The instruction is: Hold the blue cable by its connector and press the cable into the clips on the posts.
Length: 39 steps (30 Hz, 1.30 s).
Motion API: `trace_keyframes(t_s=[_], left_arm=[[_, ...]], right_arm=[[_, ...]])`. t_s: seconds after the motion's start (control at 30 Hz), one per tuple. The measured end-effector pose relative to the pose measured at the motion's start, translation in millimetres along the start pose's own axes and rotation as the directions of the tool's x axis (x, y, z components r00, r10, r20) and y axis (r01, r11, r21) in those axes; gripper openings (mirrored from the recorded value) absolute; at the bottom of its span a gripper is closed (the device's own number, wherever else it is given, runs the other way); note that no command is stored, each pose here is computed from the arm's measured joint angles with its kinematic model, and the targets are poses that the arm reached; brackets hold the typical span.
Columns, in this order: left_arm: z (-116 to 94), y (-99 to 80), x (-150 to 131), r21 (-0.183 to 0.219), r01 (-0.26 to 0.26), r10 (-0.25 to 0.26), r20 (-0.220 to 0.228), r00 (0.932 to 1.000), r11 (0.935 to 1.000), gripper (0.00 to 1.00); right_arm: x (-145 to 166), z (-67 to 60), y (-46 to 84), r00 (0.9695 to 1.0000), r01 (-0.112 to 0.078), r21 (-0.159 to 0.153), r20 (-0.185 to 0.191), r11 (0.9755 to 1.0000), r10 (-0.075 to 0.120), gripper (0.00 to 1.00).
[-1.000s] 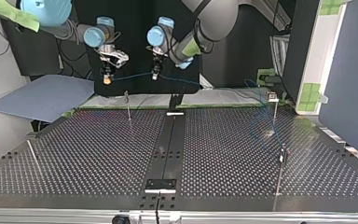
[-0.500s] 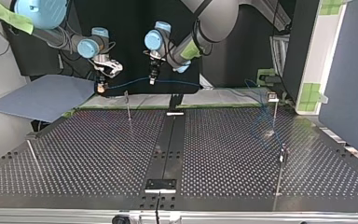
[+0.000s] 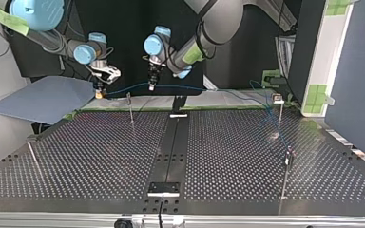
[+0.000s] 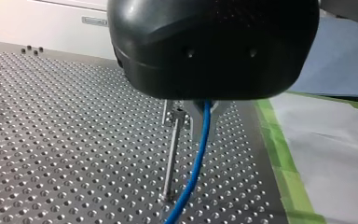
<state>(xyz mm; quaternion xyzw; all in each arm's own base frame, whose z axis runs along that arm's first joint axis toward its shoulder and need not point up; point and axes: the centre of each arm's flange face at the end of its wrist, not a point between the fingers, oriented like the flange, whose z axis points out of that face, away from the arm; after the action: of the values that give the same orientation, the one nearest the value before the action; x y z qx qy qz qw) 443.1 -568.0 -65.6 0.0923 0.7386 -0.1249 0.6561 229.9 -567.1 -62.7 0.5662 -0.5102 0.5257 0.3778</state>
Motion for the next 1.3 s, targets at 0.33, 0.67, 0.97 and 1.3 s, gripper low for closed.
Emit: trace_keyframes(t_s=[0.33,0.67,0.97,1.3], left_arm=[[19,-3.0,-13,0.017,0.024,-0.025,0.008,0.9997,0.9995,0.0],[26,-11.3,21,0.04,0.026,-0.024,-0.048,0.9985,0.9989,0.0],[43,-22.0,13,0.047,0.041,-0.04,-0.025,0.9989,0.998,0.0],[49,-28.6,3,0.049,0.041,-0.041,-0.015,0.9991,0.9979,0.0]], right_arm=[[12,15.8,15.8,0.9998,-0.01,-0.021,-0.019,0.9997,0.009,0.0],[19,26.0,29.5,0.9991,-0.015,-0.039,-0.041,0.9991,0.013,0.0],[17,34.8,35.4,0.9989,-0.017,-0.018,-0.045,0.9997,0.016,0.0],[26,46.2,46.6,0.9973,-0.034,-0.016,-0.065,0.9993,0.033,0.0]])
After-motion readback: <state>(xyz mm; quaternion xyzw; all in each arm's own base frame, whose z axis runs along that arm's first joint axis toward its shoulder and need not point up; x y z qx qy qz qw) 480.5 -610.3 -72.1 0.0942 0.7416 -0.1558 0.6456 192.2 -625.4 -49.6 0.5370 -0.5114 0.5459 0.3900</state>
